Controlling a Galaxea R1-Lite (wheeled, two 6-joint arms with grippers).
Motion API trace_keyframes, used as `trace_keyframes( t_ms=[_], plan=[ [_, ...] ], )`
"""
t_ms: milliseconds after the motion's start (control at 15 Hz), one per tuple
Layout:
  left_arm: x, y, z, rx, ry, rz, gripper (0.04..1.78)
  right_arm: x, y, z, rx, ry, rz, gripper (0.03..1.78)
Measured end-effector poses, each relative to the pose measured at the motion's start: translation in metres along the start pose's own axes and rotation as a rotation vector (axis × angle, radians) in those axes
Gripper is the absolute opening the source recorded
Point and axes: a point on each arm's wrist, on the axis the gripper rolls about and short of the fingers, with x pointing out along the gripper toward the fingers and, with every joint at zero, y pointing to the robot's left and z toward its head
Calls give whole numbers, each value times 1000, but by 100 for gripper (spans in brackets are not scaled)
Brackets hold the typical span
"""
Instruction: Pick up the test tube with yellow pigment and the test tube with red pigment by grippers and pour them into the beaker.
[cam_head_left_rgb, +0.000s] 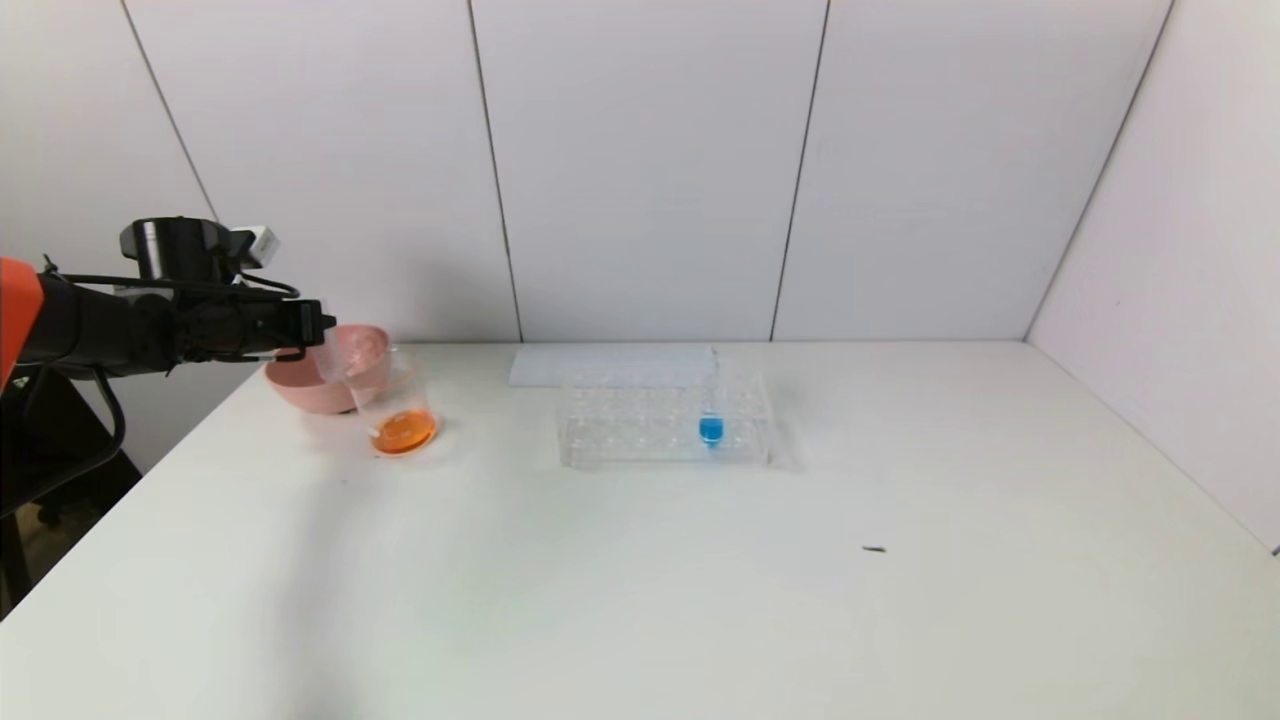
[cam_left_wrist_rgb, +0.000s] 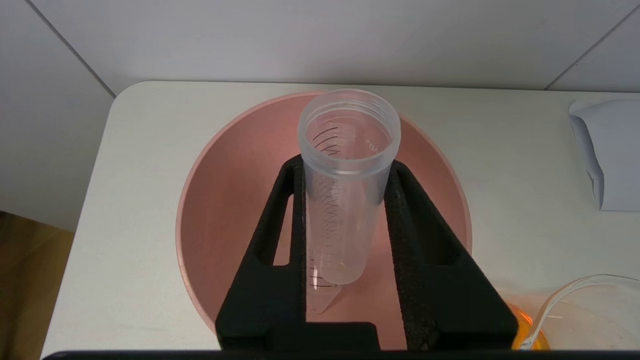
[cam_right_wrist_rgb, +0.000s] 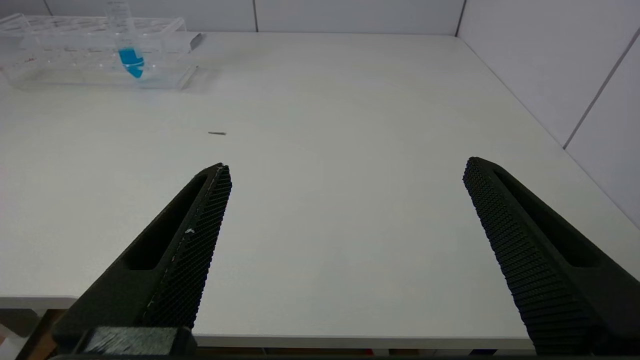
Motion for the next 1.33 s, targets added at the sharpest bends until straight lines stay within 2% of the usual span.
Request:
trace_keyframes(
  t_ms=[133, 400, 600, 733, 1333],
  plan=[
    [0, 0, 0, 0, -1, 1, 72, 0, 0, 0, 0, 0, 0, 170],
    [0, 0, 0, 0, -1, 0, 136, 0, 0, 0, 0, 0, 0, 170],
    [0, 0, 0, 2, 0, 1, 167, 0, 0, 0, 0, 0, 0, 170],
    [-1, -1, 1, 2, -2, 0, 177, 0, 0, 0, 0, 0, 0, 170],
    [-37, -11, 20, 21, -40, -1, 176, 0, 0, 0, 0, 0, 0, 170]
  ],
)
